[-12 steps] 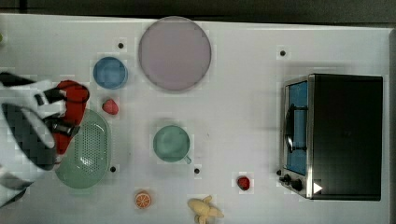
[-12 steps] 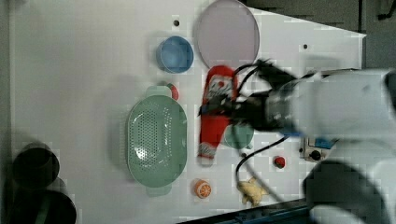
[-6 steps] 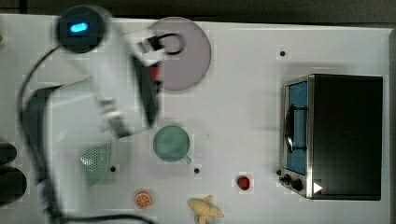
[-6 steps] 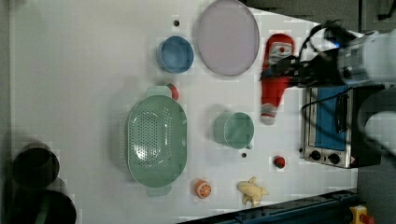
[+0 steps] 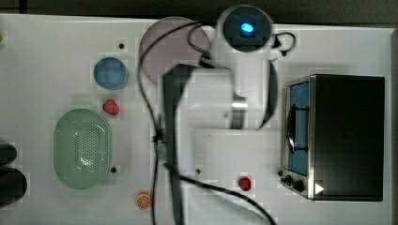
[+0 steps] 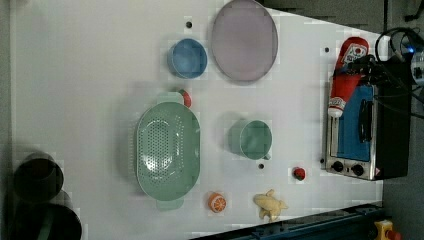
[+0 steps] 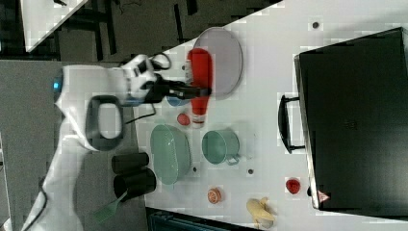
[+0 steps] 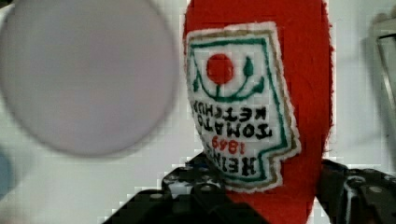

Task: Pick ketchup from strainer and place it on the table

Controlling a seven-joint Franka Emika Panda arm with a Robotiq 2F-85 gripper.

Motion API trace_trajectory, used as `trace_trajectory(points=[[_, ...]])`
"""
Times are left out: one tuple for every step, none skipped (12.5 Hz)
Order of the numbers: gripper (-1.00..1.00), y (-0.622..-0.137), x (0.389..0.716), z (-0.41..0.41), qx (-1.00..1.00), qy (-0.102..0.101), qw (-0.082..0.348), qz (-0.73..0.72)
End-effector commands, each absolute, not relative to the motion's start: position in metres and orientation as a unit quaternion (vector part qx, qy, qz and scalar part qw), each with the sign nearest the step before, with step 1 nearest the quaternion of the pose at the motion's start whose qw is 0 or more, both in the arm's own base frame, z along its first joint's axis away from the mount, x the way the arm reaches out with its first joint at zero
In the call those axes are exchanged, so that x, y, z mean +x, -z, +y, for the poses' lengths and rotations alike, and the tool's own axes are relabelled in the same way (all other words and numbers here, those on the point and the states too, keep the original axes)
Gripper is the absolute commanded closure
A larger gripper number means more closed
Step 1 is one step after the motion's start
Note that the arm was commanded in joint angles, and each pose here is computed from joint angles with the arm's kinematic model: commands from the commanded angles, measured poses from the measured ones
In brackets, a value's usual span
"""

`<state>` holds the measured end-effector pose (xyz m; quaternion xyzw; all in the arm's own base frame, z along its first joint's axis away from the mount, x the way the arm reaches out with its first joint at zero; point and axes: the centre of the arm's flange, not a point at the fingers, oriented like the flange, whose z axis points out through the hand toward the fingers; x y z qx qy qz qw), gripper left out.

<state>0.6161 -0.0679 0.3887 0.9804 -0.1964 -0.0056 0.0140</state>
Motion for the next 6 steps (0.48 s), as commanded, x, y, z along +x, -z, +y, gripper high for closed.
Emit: trace_trajectory(points=[[-0.16, -0.350, 0.601, -0.040, 0.991, -0.001, 0.016, -0.135], [-0.16, -0.333, 0.593, -0.041, 0.991, -0.002, 0.015, -0.136], [-0.16, -0.316, 0.584, -0.040, 0.991, -0.001, 0.014, -0.135], [-0.16, -0.300, 0.574, -0.039, 0.991, 0.005, 0.013, -0.135], [-0.16, -0.284, 0.563, -0.038, 0.991, 0.012, 0.013, -0.134], [-0.16, -0.269, 0.553, -0.036, 0.991, 0.020, 0.012, -0.135]])
